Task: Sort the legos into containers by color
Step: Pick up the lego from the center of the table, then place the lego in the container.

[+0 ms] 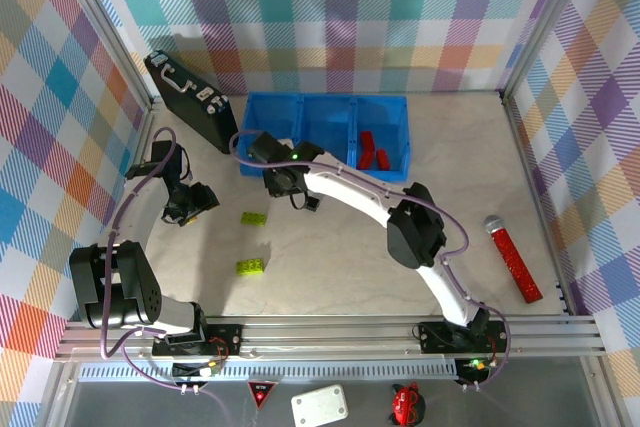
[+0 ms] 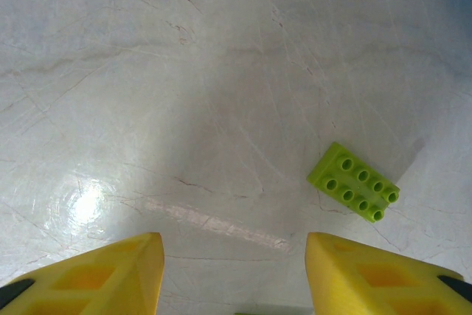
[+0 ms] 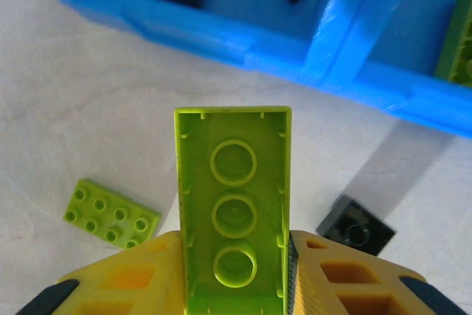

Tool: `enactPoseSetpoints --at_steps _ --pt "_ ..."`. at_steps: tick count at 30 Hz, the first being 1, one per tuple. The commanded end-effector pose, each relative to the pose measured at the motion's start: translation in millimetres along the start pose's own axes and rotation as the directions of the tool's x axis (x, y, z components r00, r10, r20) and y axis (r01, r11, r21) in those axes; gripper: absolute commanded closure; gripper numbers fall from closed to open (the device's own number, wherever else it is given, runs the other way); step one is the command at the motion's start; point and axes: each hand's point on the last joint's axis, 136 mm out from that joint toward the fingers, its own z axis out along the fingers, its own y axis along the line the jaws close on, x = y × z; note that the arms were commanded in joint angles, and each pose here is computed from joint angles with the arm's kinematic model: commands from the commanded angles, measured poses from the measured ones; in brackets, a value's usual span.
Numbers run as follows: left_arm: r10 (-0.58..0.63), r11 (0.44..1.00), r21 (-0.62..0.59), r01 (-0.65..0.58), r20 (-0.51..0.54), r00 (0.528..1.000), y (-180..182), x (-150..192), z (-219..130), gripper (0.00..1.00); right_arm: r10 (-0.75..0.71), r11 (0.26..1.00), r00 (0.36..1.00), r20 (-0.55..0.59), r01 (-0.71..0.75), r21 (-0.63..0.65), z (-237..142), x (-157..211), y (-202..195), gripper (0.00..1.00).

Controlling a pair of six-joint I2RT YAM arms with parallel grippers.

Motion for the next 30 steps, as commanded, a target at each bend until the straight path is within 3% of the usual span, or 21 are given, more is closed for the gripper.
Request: enactPoseSetpoints --at_steps 1,16,30 --pt "-0.001 1.000 0.022 0.001 0.009 1.000 0.1 -3.0 -1.3 0.46 0.021 0.999 0.999 0.033 -0.022 0.036 -13.1 -20.8 -27.0 0.65" --pt "-0.001 1.000 0.020 0.001 0.002 1.000 0.7 -1.9 0.6 0.46 0.181 0.974 0.983 0.021 -0.182 0.137 37.9 -58.0 -129.5 0.66" --pt "-0.002 1.000 0.017 0.002 0.005 1.000 1.3 -2.1 -0.3 0.46 0.227 0.948 0.974 -0.030 -0.213 0.237 57.5 -48.2 -183.0 0.66"
